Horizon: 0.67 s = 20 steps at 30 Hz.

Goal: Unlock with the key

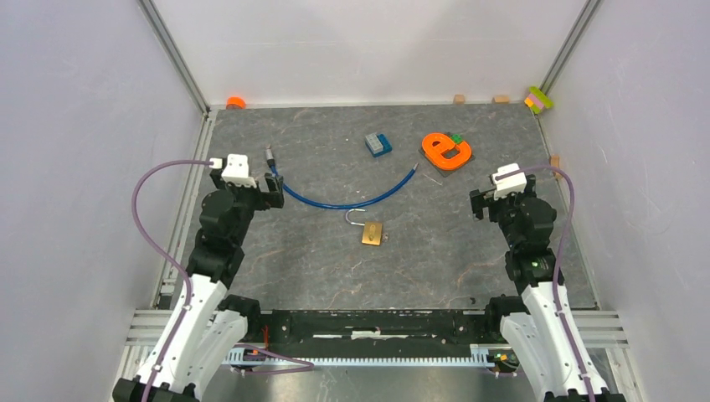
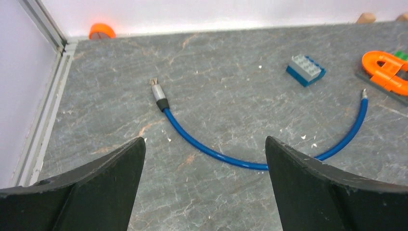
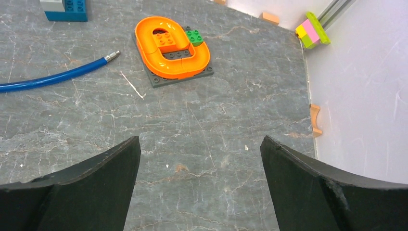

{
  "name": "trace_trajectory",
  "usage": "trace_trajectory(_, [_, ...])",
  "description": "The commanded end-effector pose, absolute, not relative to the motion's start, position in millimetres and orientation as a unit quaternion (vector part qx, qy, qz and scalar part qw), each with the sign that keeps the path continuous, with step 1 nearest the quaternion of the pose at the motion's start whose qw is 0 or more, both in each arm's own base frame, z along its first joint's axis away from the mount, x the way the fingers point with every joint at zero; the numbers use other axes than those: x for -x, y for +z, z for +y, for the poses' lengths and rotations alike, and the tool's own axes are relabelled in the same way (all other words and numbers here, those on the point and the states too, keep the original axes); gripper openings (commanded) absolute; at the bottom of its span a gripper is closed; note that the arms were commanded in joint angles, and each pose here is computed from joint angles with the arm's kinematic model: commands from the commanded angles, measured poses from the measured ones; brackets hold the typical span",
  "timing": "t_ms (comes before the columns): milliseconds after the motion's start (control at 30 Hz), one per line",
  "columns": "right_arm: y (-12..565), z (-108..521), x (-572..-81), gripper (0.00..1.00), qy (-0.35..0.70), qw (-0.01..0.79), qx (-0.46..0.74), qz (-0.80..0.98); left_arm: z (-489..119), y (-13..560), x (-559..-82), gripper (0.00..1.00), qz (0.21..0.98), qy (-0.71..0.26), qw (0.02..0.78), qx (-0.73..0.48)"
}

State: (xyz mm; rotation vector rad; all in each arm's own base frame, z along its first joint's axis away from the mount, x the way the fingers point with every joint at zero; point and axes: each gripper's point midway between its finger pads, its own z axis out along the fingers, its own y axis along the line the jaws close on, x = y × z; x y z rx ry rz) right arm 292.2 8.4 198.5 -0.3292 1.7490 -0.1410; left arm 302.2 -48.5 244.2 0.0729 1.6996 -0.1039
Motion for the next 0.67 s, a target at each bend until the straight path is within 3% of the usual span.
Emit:
trace_trajectory(0, [213.1,5.4,-294.7,0.98,-0.073,0.65,0.141,0.743,-49.5,275.6,-299.6,1.0,0.709,-0.053,0.702,-0.038])
trace_trajectory(633, [218.0,0.3,-292.6,0.98,-0.085,0.655,0.132,0.739,-47.1,268.7,-299.9,1.0,0.71,-0.043,0.701,-0.043])
